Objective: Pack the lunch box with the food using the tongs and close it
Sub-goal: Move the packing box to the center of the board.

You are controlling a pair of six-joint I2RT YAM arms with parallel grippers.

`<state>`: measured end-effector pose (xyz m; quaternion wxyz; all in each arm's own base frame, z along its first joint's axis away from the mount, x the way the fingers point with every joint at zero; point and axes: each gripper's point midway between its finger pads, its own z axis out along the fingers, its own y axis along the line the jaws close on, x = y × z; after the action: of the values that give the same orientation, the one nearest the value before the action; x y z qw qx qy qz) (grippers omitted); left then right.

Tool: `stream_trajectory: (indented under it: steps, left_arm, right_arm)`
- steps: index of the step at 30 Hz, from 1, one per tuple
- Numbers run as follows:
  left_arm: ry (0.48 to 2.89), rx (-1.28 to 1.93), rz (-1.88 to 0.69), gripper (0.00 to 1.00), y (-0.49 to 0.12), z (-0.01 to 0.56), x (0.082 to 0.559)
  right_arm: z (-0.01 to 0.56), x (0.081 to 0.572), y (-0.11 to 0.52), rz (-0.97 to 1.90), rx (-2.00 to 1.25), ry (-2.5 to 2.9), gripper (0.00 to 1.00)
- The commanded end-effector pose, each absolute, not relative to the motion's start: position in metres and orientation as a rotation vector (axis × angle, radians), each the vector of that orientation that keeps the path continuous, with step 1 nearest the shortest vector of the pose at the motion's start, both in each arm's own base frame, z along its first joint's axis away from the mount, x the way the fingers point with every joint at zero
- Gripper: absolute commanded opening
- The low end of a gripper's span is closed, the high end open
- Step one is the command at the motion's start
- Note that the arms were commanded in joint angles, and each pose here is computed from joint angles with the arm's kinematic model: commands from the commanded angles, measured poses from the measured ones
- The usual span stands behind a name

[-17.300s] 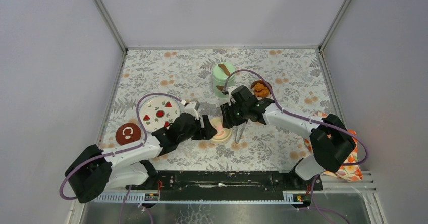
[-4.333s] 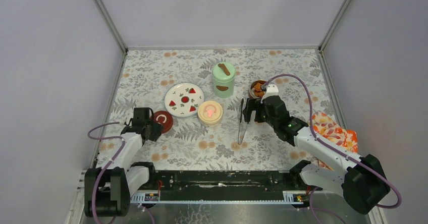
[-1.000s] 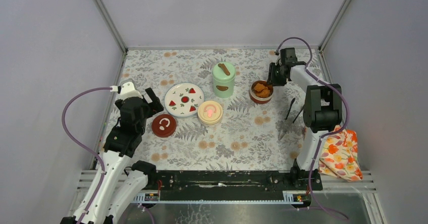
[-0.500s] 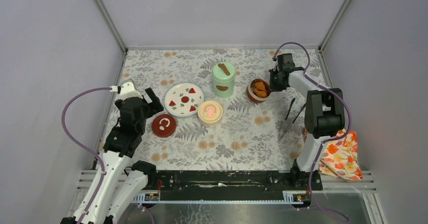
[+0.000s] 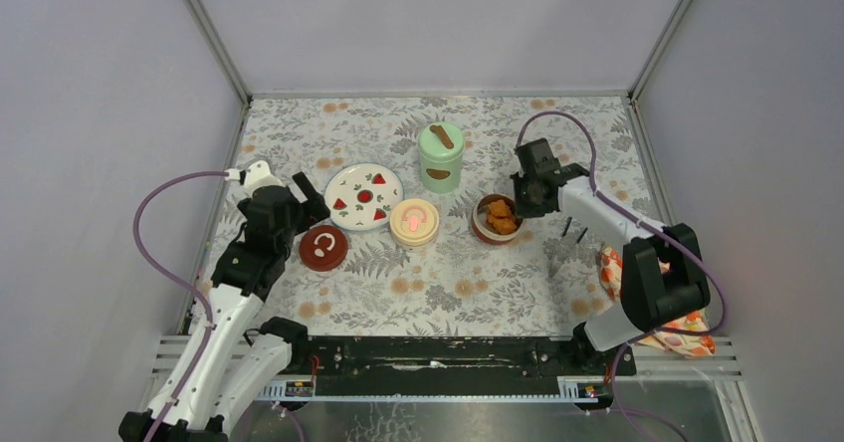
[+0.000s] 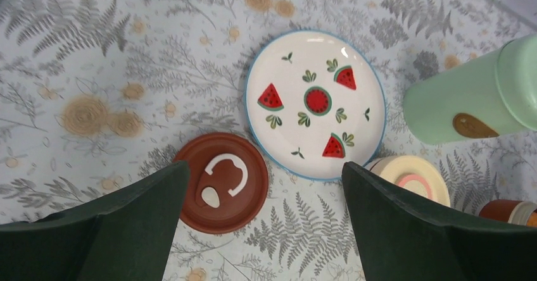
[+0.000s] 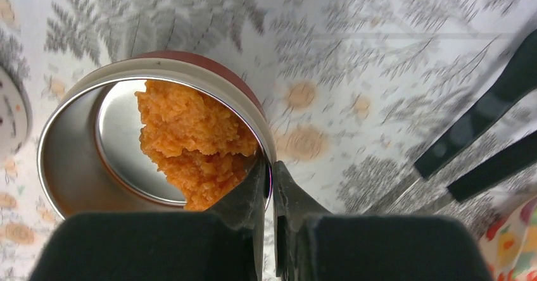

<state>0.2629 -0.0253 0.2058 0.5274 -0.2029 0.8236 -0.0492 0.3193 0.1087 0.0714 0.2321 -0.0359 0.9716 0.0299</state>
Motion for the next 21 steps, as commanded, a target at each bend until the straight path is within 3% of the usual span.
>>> stream_trajectory:
  steps: [1,10,15,17,21]
  left_arm:
    - [2.091,-0.561,-0.183,0.98,-0.040,0.174,0.259]
    - [2.163,-0.790,-0.161,0.98,-0.031,0.131,0.240]
    - [2.173,-0.934,-0.114,0.98,-0.020,0.108,0.229]
    - [2.190,-1.000,-0.116,0.98,-0.020,0.095,0.224]
    - [2.200,-1.125,-0.101,0.97,-0.015,0.070,0.214]
  right_arm:
    - [0.080,0.290,0.122,0.094,-0.068,2.653,0.01]
    - [0.064,0.257,0.156,0.110,-0.200,2.657,0.02]
    - [0.055,0.248,0.174,0.143,-0.274,2.658,0.08]
    - [0.058,0.247,0.182,0.175,-0.301,2.645,0.13]
    - [0.076,0.248,0.194,0.259,-0.332,2.574,0.34]
